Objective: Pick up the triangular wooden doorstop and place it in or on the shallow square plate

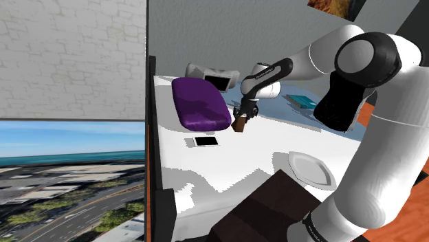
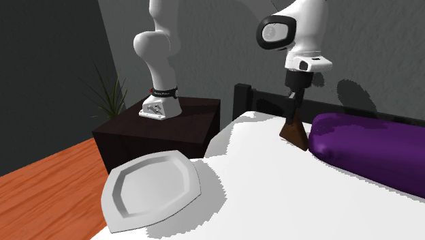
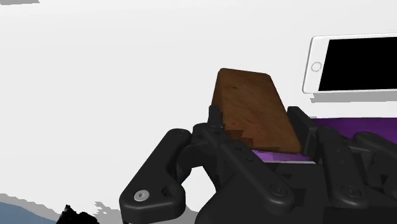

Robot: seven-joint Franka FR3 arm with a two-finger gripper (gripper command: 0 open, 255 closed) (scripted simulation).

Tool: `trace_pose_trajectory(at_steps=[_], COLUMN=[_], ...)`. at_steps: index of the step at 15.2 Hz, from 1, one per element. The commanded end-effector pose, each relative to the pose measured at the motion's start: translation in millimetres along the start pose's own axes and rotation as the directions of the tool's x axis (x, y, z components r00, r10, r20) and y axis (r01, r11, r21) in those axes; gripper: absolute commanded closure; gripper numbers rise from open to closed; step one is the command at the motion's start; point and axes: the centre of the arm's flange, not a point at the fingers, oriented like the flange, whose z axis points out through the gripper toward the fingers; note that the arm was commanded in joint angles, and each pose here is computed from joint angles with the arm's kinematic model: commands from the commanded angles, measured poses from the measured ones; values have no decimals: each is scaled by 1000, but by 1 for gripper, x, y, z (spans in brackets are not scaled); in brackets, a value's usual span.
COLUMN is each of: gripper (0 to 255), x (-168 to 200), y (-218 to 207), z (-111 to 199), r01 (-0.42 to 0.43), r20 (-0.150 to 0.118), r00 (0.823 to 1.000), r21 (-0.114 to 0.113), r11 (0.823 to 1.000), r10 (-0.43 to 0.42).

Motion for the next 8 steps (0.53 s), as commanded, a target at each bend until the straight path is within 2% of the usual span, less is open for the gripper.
trace_pose_trajectory(at_steps=[1,8], gripper=[255,255], x=[-7,-65], y=[11,83], z=[-5,-11], r01=[0,0], r20=[0,0], r00=[1000,1000], r21=[0,0], r11=[1000,1000], r10=[0,0])
